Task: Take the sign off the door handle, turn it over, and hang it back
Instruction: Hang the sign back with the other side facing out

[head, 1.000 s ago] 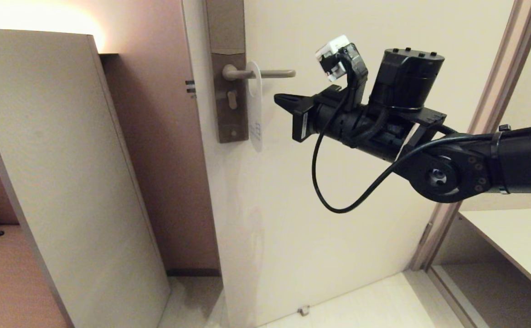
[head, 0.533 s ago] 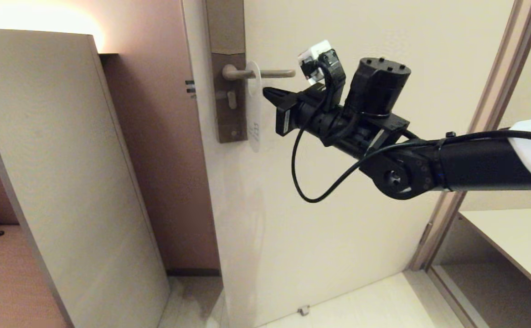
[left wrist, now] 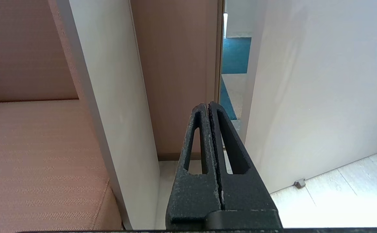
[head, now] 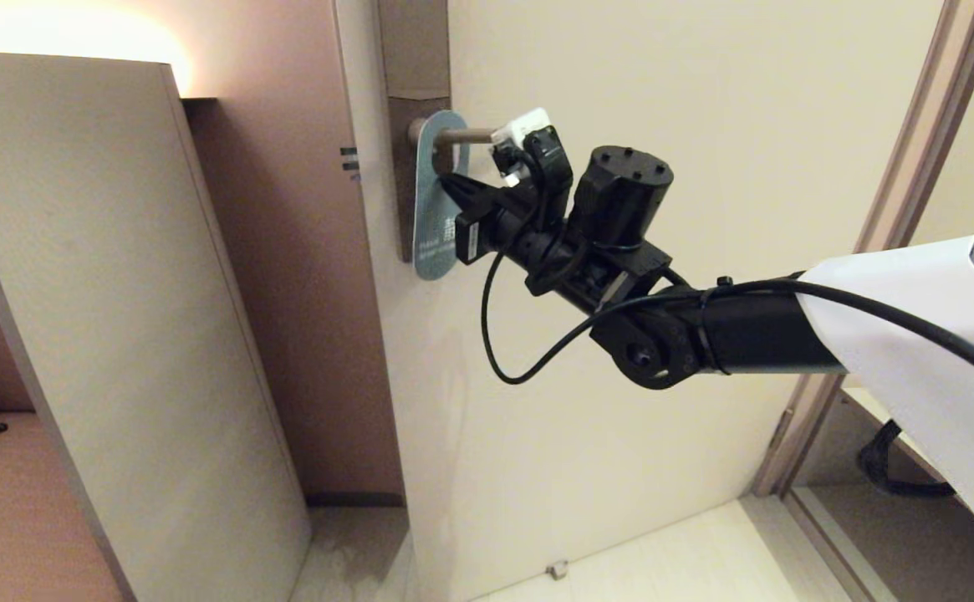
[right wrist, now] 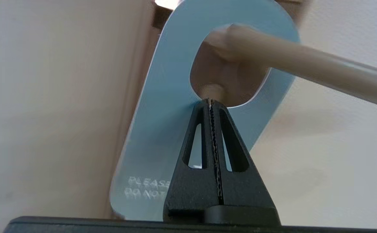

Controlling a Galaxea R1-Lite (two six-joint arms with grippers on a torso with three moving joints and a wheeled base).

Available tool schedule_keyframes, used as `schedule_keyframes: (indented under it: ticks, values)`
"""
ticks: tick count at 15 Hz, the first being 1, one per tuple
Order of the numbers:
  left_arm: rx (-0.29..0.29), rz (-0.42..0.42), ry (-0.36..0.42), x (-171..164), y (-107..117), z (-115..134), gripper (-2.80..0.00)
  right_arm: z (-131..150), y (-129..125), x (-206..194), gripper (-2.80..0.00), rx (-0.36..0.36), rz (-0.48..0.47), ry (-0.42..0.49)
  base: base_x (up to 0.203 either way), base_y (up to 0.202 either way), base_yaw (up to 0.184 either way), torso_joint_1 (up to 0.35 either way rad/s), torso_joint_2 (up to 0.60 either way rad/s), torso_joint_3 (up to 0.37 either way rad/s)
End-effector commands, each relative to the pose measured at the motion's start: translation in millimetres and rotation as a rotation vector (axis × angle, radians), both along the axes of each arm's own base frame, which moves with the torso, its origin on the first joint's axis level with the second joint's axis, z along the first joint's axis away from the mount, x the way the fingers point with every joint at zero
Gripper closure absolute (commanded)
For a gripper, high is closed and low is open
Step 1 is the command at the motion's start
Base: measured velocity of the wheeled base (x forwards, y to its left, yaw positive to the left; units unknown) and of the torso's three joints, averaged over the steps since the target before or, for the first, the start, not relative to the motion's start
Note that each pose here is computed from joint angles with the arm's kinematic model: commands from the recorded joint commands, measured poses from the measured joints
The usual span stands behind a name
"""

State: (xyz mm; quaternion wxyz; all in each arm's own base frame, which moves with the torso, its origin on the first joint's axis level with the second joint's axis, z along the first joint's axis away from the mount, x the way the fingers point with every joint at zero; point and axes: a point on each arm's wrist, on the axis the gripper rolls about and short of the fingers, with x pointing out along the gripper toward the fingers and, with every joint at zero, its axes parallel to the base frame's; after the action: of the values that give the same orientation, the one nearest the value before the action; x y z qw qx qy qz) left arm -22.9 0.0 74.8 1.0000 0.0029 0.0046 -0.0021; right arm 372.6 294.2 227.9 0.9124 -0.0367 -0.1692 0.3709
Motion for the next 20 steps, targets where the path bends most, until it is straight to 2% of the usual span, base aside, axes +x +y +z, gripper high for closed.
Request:
schedule_keyframes:
  ticks: [1,7,20]
  values:
    - [0.000,0.000,0.000,0.0,0.0,0.0,0.00,-6.7,9.8,-3.8,0.00,0.004,0.022,-0.005,0.000,0.000,0.000,0.000,0.00,0.000]
    - [0.000,0.000,0.000,0.0,0.0,0.0,0.00,-18.0,15.2,0.8,0.00,0.008,0.025,-0.013,0.000,0.000,0.000,0.000,0.00,0.000]
    - [0.000,0.000,0.000,0.0,0.0,0.0,0.00,-59.0,46.8,12.0,0.00,-0.014,0.060,0.020,0.000,0.000,0.000,0.000,0.00,0.000]
